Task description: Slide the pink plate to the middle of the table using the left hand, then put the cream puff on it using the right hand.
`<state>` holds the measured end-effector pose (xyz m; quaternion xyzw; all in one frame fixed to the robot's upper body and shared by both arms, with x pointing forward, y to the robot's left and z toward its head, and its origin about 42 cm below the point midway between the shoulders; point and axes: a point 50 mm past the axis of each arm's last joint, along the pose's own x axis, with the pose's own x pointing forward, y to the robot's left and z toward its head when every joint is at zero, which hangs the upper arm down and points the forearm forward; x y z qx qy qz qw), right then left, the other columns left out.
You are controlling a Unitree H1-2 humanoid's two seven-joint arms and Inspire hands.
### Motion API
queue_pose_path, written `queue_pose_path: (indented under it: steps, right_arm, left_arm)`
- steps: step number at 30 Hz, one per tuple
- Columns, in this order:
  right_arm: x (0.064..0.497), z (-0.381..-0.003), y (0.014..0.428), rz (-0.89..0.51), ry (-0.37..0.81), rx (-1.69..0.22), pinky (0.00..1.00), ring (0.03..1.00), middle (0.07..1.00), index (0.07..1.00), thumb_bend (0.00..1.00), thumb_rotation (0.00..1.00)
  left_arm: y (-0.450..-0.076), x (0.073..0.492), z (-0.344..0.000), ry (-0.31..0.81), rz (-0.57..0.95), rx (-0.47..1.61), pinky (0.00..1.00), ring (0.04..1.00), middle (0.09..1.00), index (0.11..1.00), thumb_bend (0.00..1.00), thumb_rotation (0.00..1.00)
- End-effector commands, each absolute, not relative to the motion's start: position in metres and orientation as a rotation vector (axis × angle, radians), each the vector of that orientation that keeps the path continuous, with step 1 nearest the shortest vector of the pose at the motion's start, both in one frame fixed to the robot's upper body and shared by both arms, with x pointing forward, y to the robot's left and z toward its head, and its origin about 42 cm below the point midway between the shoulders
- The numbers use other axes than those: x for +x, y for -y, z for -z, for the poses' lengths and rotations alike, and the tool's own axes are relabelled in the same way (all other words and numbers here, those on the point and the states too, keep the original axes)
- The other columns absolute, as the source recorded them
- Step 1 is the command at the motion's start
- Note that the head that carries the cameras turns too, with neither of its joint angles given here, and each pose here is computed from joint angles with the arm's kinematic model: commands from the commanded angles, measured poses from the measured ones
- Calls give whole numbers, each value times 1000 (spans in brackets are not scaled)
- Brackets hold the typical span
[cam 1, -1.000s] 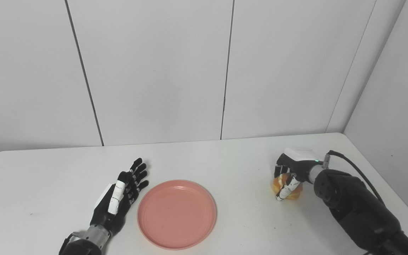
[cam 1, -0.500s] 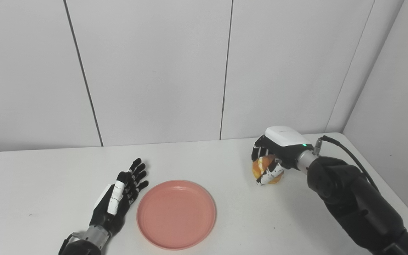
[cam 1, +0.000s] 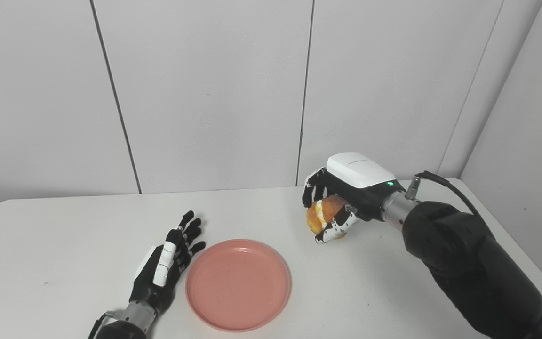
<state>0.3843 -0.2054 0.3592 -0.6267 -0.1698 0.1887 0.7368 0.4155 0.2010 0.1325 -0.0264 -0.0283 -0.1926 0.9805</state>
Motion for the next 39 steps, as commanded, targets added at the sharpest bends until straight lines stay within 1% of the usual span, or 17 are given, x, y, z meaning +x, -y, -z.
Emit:
queue_pose_path:
  steps: [1,4,6,7,9,11,16,19,22,24,27,30,33,39]
  right_arm:
    - [377,-378,201,-400,491,-1376,281,390,476,516,514,0]
    - [375,-377,195,-421,501,-1366,309,411,496,500,515,0]
    - [373,-376,191,-432,507,-1358,377,431,500,489,516,0]
    - [373,-375,187,-444,516,-1352,390,434,500,488,516,0]
    - [373,-373,180,-461,527,-1336,358,414,489,501,516,0]
    - [374,-371,173,-478,534,-1314,290,384,472,518,514,0]
    - [375,-368,158,-514,550,-1290,253,376,470,519,513,0]
    - [375,-364,151,-528,550,-1286,222,366,452,521,511,0]
    - [375,-360,145,-538,550,-1280,229,375,461,514,513,0]
    - [375,-357,141,-548,546,-1279,246,386,476,508,514,0]
    - [376,-353,135,-570,539,-1274,268,391,476,508,515,0]
    - [380,-347,127,-605,530,-1262,232,367,453,523,512,0]
    - [383,-343,120,-636,530,-1250,217,363,448,521,512,0]
    - [390,-337,108,-693,512,-1236,240,387,474,506,516,0]
  left_arm:
    - [-195,399,-96,-101,370,-49,873,961,958,1000,962,937]
    - [-191,398,-96,-97,362,-41,861,956,955,1000,977,939]
    - [-189,397,-96,-95,360,-39,857,955,953,1000,980,942]
    - [-189,397,-96,-95,357,-40,856,954,952,1000,981,942]
    - [-189,397,-96,-97,354,-41,864,953,950,1000,995,938]
    - [-190,397,-95,-100,351,-39,865,956,950,1000,1000,942]
    - [-192,397,-95,-103,353,-37,864,959,950,1000,1000,947]
    - [-193,397,-95,-106,356,-39,879,963,954,1000,999,944]
    - [-193,398,-94,-107,358,-35,871,960,951,1000,998,945]
    - [-192,397,-94,-105,359,-33,869,960,951,1000,996,945]
    - [-191,396,-95,-105,358,-33,868,959,950,998,1000,942]
    - [-190,396,-95,-104,360,-37,873,965,951,997,1000,944]
    - [-188,396,-96,-103,362,-42,883,967,953,997,1000,942]
    - [-183,396,-98,-99,360,-37,861,957,952,998,1000,952]
